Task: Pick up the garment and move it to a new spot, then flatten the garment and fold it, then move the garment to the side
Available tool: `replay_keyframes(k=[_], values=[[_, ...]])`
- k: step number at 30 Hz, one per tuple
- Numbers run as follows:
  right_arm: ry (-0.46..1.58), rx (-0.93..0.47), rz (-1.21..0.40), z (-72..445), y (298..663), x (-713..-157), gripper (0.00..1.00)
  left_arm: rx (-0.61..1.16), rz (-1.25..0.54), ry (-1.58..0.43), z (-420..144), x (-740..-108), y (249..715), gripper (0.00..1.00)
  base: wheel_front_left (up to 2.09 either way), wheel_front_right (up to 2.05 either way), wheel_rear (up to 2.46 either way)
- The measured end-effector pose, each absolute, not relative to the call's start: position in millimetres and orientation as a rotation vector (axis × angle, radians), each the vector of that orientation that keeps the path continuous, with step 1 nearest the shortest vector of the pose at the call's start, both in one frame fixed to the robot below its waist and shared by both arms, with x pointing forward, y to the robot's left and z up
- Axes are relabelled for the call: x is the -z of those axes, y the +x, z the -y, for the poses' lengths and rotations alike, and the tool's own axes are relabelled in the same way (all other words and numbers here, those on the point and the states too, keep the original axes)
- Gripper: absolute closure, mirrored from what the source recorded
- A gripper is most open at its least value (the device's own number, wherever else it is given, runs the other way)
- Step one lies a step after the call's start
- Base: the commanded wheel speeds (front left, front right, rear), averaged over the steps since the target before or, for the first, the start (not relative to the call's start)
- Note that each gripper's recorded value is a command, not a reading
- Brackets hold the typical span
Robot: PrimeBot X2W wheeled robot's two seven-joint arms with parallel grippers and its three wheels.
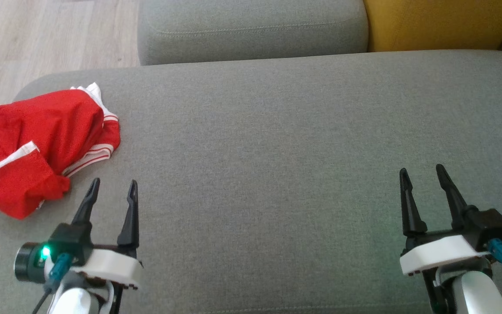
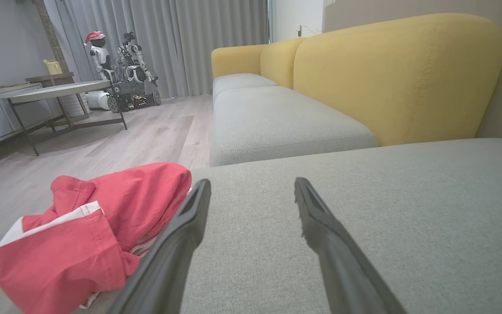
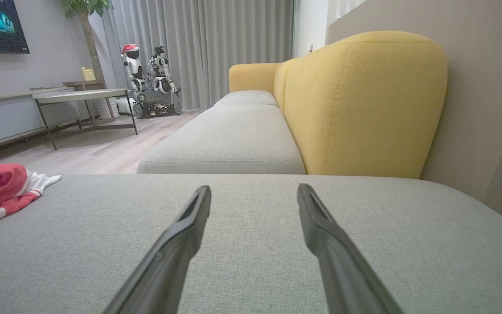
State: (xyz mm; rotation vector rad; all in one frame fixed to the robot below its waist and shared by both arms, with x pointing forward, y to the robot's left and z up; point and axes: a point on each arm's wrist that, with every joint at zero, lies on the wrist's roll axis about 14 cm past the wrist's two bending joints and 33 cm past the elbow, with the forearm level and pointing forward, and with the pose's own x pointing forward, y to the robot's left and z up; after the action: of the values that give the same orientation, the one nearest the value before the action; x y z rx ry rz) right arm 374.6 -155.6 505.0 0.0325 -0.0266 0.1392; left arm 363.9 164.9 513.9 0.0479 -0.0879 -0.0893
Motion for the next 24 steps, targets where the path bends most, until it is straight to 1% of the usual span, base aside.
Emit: replay_keyframes(k=[8,24], values=[[0.019,-0.147,0.022,153.3,375.2,-503.6,0.00,0.087,0.056,0.043,-165.1,-502.5,359.5,0.00,0.00,0.00,0.00],[0.055,-0.136,0.013,155.7,373.8,-501.0,0.00,0.075,0.034,0.026,-168.3,-495.6,359.2,0.00,0.00,0.00,0.00]])
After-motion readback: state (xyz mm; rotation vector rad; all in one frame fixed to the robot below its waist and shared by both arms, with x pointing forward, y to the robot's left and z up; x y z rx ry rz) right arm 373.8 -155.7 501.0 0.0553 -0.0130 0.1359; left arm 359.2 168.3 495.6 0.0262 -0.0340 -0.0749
